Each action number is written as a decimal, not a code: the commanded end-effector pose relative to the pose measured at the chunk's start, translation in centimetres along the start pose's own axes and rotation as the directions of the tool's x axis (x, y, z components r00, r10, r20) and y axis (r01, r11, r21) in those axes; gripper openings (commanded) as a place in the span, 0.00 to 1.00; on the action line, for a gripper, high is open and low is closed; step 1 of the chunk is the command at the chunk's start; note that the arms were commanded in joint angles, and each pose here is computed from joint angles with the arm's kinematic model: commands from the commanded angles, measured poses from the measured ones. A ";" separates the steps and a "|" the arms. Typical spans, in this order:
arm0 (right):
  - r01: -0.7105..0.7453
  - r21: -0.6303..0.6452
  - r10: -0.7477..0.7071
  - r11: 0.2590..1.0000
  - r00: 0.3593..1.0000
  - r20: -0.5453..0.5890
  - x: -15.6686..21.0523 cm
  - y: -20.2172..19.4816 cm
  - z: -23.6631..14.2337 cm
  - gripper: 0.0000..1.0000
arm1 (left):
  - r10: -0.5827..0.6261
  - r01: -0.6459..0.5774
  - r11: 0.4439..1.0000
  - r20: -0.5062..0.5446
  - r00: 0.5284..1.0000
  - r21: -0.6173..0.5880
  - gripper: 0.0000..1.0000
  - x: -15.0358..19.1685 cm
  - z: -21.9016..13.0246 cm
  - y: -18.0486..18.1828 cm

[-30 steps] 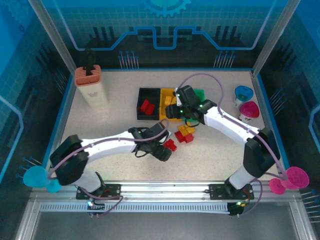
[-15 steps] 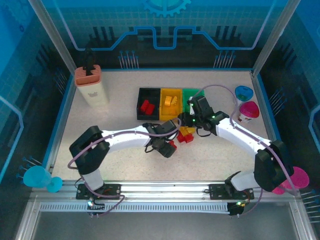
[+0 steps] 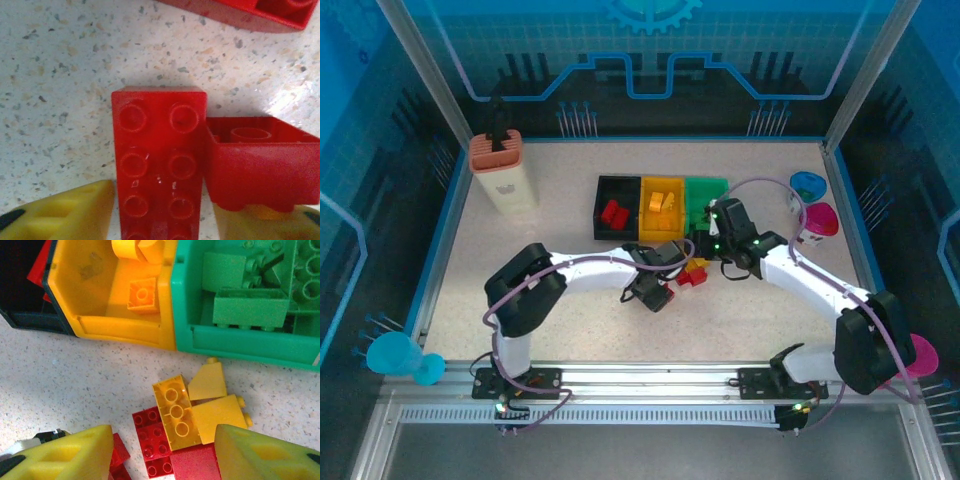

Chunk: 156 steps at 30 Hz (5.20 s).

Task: Sort the legos into containers by color
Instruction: Pick up the lego from the center of the table, then place the lego in the container, then pick up the lego from the bottom-center of the table, then place the lego in the container.

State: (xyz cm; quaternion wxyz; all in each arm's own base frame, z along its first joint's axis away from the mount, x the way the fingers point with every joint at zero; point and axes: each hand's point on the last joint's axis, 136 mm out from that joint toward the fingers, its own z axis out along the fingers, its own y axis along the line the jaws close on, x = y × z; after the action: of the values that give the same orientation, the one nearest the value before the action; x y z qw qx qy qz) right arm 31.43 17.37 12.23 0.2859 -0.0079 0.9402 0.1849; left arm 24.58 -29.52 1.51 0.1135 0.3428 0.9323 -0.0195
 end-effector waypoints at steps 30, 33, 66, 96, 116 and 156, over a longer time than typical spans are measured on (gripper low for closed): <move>-0.054 -0.033 0.054 0.998 0.999 0.001 2.2 -0.5 -0.6 0.57 | -0.553 0.556 0.822 0.411 0.725 0.126 0.28 -4.9 -11.4 17.0; -0.035 -0.048 0.036 0.998 0.999 0.005 2.3 0.1 -1.0 0.56 | -0.544 0.558 0.824 0.414 0.730 0.098 0.27 -6.3 -11.2 18.3; 0.300 -0.110 -0.314 0.948 0.937 -0.153 7.0 4.6 -0.9 0.66 | -0.543 0.498 0.832 0.542 0.642 0.244 0.77 -6.2 -18.2 17.6; 0.553 0.034 -0.489 0.832 0.762 -0.425 11.9 6.1 5.4 0.26 | -0.618 0.547 0.778 0.536 0.575 0.311 0.72 3.9 -18.3 14.1; 0.510 -0.045 -0.511 0.859 0.848 -0.139 -3.1 17.8 6.9 0.18 | -0.601 0.516 0.795 0.529 0.600 0.319 0.69 7.4 -17.6 10.2; 0.300 -0.066 -0.287 0.951 0.944 0.161 -14.0 16.7 3.3 0.61 | -0.534 0.378 0.843 0.510 0.674 0.383 0.75 5.8 -17.6 6.3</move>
State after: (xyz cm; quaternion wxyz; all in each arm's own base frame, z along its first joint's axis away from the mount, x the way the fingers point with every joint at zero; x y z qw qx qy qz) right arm 43.36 33.61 18.51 0.3252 -0.1580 0.9186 0.1597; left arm 20.93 -17.23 17.50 0.3600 0.0513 0.8970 -0.2515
